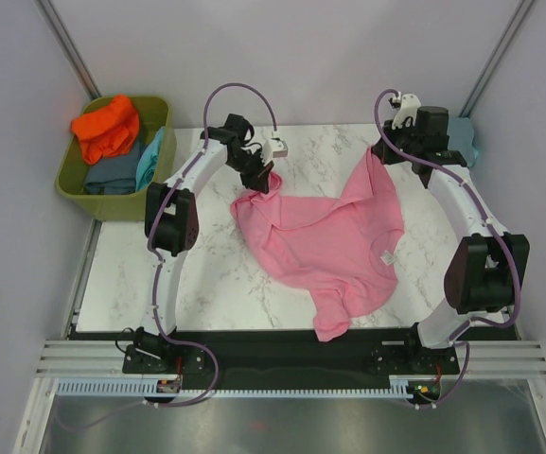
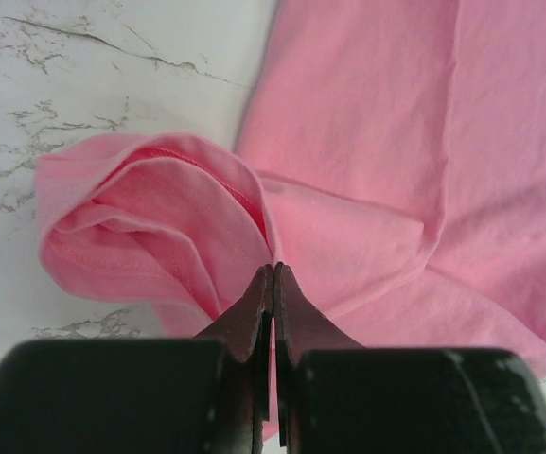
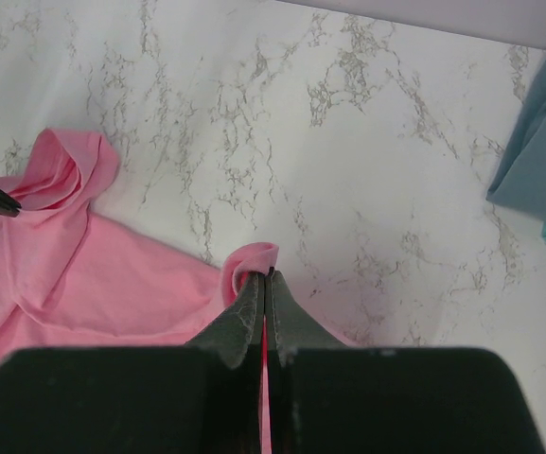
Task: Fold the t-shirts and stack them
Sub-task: Flatten the tshirt out
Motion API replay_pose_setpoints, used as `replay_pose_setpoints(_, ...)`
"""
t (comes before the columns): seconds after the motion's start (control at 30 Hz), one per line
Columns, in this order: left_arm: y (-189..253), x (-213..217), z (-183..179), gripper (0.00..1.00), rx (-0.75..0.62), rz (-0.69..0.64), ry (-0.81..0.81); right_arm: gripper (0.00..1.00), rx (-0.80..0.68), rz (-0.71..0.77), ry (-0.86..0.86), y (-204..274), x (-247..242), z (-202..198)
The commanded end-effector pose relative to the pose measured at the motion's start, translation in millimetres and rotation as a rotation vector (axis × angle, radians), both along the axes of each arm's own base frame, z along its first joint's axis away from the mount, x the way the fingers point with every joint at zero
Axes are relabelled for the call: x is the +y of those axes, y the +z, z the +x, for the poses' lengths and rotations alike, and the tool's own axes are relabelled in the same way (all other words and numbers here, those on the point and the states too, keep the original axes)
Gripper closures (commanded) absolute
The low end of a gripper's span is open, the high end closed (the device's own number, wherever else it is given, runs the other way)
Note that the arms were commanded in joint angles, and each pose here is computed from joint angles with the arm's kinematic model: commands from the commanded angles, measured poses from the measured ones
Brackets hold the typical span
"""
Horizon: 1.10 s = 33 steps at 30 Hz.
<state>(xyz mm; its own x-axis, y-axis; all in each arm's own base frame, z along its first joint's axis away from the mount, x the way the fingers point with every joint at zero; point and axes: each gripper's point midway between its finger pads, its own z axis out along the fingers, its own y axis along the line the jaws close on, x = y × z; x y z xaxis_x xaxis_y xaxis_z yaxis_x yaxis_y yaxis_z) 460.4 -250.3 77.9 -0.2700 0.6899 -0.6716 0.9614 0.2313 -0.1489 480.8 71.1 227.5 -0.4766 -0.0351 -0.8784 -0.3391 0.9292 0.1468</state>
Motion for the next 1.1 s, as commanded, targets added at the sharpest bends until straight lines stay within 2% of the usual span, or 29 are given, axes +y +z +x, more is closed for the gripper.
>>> replay_pose_setpoints(0.0,19.1,-4.0,8.7,0.98,-0.047,-0.034,-0.009,1.0,-0.062,0.0,-0.017,16.6,-3.5,10.8)
replay_pose_setpoints(0.1,34.4,-0.4,11.5,0.98,-0.054,-0.043,0.016,1.0,-0.082,-0.016,-0.042,25.1,-9.7,14.1)
replay_pose_setpoints(0.27,129.2,15.4,19.4,0.98,-0.216,-0.106,0.079,1.0,-0.174,-0.058,-0.192,71.1,-50.7,22.1)
replay_pose_setpoints(0.33,162.9,23.2,15.7,0.98,-0.3,-0.099,0.092,1.0,-0.228,-0.057,-0.249,99.6,-68.7,24.0)
replay_pose_setpoints(0.47,199.0,40.2,4.2,0.98,-0.398,-0.055,0.109,1.0,-0.317,-0.016,-0.349,155.5,-100.9,22.5)
replay_pose_setpoints(0.57,226.7,56.8,-4.0,0.98,-0.468,-0.018,0.14,1.0,-0.342,-0.018,-0.38,179.0,-120.0,15.4)
replay_pose_setpoints(0.77,268.4,78.5,-12.1,0.98,-0.566,0.009,0.224,1.0,-0.454,-0.038,-0.429,233.3,-138.7,-12.8)
replay_pose_setpoints(0.97,315.8,93.4,-35.3,0.98,-0.668,-0.002,0.274,1.0,-0.602,-0.02,-0.515,294.8,-146.6,-67.6)
replay_pose_setpoints(1.07,344.0,104.3,-47.9,0.98,-0.734,-0.003,0.321,1.0,-0.678,-0.044,-0.55,319.7,-146.0,-107.8)
